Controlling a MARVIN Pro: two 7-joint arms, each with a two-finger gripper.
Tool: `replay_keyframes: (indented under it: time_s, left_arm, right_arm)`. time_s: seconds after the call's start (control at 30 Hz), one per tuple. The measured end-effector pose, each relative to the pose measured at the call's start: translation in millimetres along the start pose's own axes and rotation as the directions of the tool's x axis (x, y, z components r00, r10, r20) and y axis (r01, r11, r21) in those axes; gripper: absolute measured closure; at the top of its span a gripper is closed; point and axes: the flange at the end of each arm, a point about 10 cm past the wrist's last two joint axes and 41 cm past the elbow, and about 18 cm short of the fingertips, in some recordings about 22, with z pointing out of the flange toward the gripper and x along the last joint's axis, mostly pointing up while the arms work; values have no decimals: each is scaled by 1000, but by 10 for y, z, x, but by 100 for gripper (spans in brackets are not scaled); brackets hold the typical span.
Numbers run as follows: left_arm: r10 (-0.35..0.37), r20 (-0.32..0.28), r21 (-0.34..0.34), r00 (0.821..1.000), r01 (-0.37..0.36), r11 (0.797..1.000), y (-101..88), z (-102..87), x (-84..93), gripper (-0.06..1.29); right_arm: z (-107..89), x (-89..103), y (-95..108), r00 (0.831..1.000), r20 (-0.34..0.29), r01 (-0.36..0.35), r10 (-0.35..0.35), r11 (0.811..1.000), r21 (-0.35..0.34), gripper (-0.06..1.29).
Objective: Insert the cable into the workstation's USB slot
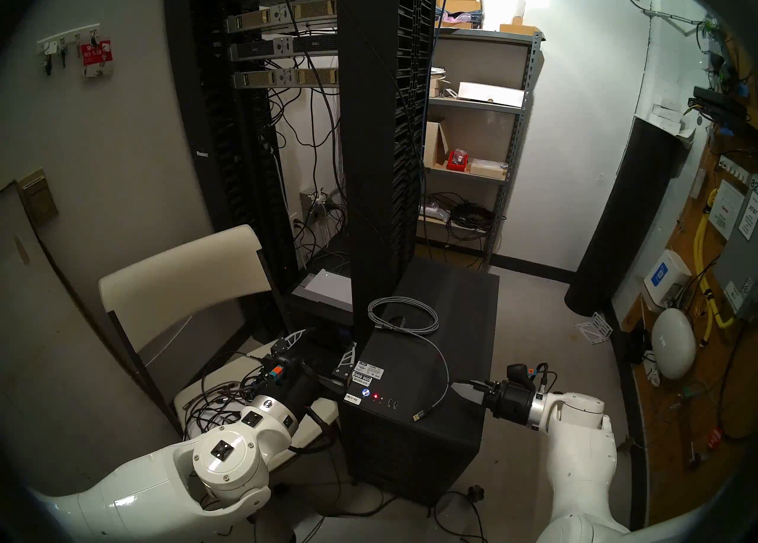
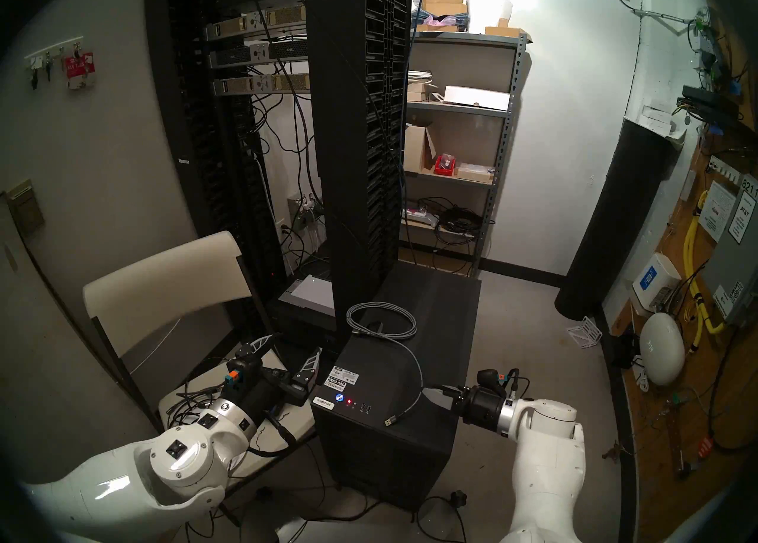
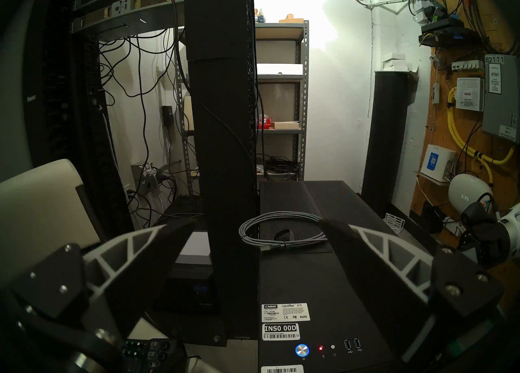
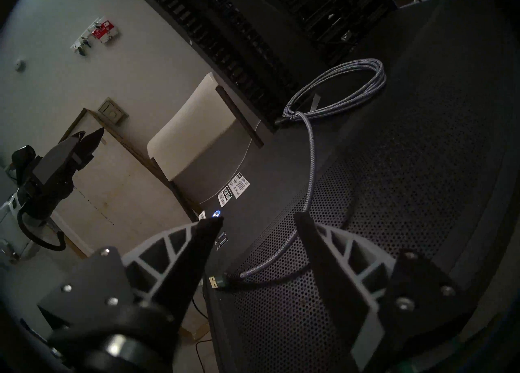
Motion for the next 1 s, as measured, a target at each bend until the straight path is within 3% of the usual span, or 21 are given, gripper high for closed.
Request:
replay_keyframes:
  time_s: [0.47,1.0]
  left_arm:
    - [0,0,0,1000,0,1000,0,0,0,-2]
    - [0,0,0,1000,0,1000,0,0,0,-2]
  right_arm:
    - [63,100,109,1000,13,-3,3,1000,19,45]
    - [-8,191,188,998,43,-37,38,999,-35,42]
